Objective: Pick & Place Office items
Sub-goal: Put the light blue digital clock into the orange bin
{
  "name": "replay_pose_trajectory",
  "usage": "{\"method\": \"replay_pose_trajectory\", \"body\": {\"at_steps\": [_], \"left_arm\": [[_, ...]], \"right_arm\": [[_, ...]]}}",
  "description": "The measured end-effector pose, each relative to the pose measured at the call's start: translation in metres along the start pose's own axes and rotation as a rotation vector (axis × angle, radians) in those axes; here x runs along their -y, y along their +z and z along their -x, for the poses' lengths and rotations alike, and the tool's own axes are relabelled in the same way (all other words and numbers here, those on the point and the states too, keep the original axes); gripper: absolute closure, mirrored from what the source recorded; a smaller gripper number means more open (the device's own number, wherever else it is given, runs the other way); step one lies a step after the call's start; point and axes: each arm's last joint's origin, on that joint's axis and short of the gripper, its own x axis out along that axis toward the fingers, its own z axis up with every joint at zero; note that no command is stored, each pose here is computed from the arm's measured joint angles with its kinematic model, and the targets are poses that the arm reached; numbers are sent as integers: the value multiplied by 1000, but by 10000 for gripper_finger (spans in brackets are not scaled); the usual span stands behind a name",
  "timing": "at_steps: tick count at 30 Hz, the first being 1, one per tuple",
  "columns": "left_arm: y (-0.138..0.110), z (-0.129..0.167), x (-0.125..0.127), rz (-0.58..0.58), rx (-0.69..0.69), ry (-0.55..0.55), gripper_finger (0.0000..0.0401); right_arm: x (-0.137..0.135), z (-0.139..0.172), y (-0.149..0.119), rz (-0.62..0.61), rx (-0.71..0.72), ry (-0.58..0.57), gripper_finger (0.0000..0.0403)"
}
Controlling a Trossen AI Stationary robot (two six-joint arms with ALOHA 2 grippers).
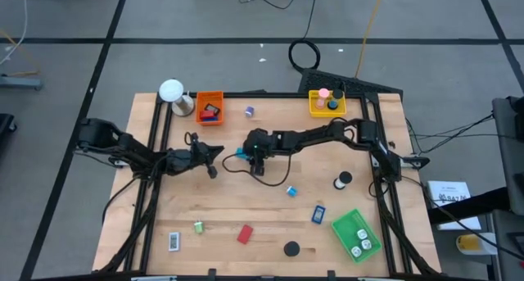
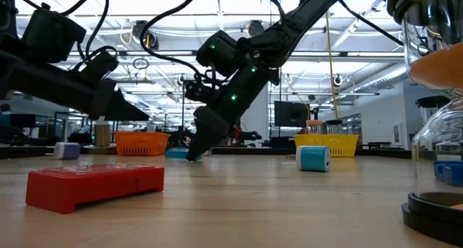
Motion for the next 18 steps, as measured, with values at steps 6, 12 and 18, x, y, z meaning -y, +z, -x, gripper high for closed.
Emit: {"method": "replay_pose_trajectory", "body": {"at_steps": [6,12,18], "left_arm": [[1,0,0,53,9,4,373],[8,-5,5,-41,17,-103,385],[22,-34,12,-108,-129,-251,382]], "right_arm": [[-2,14,1,35,-56,-53,170],[-2,49,-9,43,-136,-57,205],[-3,88,-41,20,82,-75,300]]}}
